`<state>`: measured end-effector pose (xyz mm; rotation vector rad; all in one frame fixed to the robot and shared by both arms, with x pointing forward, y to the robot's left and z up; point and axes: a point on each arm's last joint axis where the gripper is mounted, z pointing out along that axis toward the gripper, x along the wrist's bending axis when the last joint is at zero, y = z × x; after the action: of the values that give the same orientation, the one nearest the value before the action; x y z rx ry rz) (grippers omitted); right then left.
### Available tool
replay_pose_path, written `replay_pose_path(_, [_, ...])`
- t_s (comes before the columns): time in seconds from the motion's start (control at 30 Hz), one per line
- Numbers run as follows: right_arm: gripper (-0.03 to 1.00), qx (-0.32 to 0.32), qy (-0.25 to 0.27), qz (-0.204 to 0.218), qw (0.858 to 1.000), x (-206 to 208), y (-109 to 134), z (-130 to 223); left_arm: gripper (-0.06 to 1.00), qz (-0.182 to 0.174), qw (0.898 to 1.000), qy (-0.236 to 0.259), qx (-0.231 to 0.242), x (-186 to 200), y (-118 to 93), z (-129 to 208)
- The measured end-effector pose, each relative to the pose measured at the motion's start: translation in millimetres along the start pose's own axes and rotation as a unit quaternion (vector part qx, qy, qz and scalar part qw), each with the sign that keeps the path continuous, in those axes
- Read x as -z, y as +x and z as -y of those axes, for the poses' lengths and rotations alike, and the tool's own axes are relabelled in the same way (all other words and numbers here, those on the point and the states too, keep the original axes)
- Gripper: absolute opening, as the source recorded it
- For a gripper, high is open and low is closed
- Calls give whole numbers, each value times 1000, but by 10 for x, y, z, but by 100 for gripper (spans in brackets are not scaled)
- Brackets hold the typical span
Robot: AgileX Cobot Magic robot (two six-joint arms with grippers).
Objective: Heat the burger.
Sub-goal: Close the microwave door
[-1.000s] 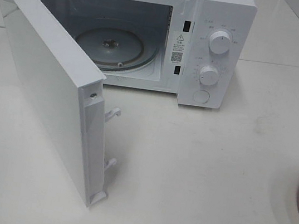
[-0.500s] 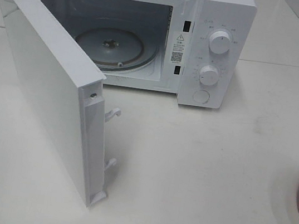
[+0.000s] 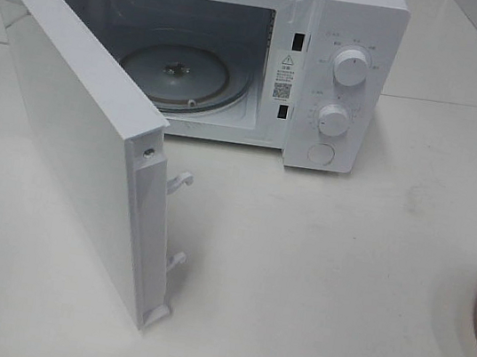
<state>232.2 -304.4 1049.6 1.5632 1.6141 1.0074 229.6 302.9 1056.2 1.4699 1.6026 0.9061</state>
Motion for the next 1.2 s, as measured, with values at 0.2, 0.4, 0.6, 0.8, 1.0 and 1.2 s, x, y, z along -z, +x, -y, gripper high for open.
replay_pose_path(0.2, [75, 0, 0, 0, 1000, 0, 0, 0, 99, 1, 1000, 0, 0, 0, -2, 0])
replay_pose_path(0.4, [75, 0, 0, 0, 1000, 0, 0, 0, 99, 4, 1000, 0, 2, 0, -6, 1])
replay_pose_path(0.6, [75, 0, 0, 0, 1000, 0, 0, 0, 99, 20, 1000, 4, 0, -7, -42, -69])
replay_pose_path(0.8, [75, 0, 0, 0, 1000, 0, 0, 0, 99, 26, 1000, 10, -6, -72, -64, -163])
replay_pose_path(1.0, [75, 0, 0, 0, 1000, 0, 0, 0, 85, 29, 1000, 4, -2, -236, -87, -331])
replay_pose_path(1.2, [75, 0, 0, 0, 1000, 0, 0, 0, 54, 27, 1000, 6, 0, -435, -99, -479])
